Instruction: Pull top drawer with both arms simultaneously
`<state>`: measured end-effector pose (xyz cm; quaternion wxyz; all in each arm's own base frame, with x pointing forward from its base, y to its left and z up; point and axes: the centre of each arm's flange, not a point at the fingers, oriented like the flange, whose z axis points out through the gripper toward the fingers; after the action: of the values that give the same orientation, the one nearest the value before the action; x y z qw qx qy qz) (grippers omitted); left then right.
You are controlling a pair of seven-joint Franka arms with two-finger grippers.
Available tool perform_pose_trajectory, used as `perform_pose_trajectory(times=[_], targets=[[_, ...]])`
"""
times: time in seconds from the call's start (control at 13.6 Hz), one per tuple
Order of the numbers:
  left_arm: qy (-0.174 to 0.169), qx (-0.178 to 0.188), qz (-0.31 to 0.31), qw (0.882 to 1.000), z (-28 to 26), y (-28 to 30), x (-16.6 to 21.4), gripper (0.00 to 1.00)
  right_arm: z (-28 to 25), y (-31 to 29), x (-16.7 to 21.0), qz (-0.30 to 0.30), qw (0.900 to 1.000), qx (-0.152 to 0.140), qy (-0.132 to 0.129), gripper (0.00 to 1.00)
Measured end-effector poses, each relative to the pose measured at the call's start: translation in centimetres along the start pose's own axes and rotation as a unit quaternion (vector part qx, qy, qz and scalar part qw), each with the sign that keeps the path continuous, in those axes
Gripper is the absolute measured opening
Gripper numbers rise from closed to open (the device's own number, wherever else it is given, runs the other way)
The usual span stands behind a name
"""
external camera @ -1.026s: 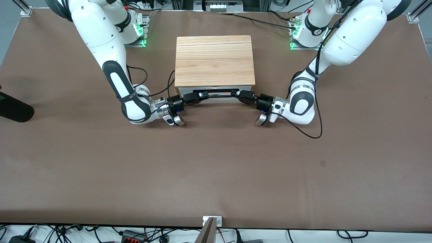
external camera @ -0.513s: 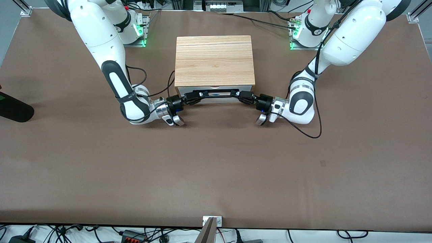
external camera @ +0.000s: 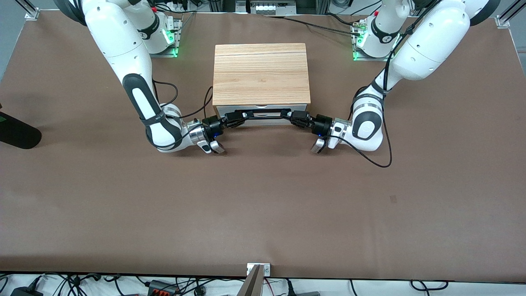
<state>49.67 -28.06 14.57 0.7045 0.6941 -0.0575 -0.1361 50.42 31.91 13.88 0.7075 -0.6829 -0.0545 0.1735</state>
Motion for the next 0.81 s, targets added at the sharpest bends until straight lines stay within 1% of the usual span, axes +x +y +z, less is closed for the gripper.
perform_pose_trajectory(times=[0.51,0.81], targets=[[0.008,0.007,0.007,1.000,-0.3,0.2,0.7,0.19,-0.3,-0.3,0.6,-0.005,1.000,-0.007,0.006,0.17],[0.020,0.007,0.022,1.000,-1.0,0.5,2.8,0.19,-1.0,-1.0,2.6,-0.023,0.999,-0.018,0.019,0.17]])
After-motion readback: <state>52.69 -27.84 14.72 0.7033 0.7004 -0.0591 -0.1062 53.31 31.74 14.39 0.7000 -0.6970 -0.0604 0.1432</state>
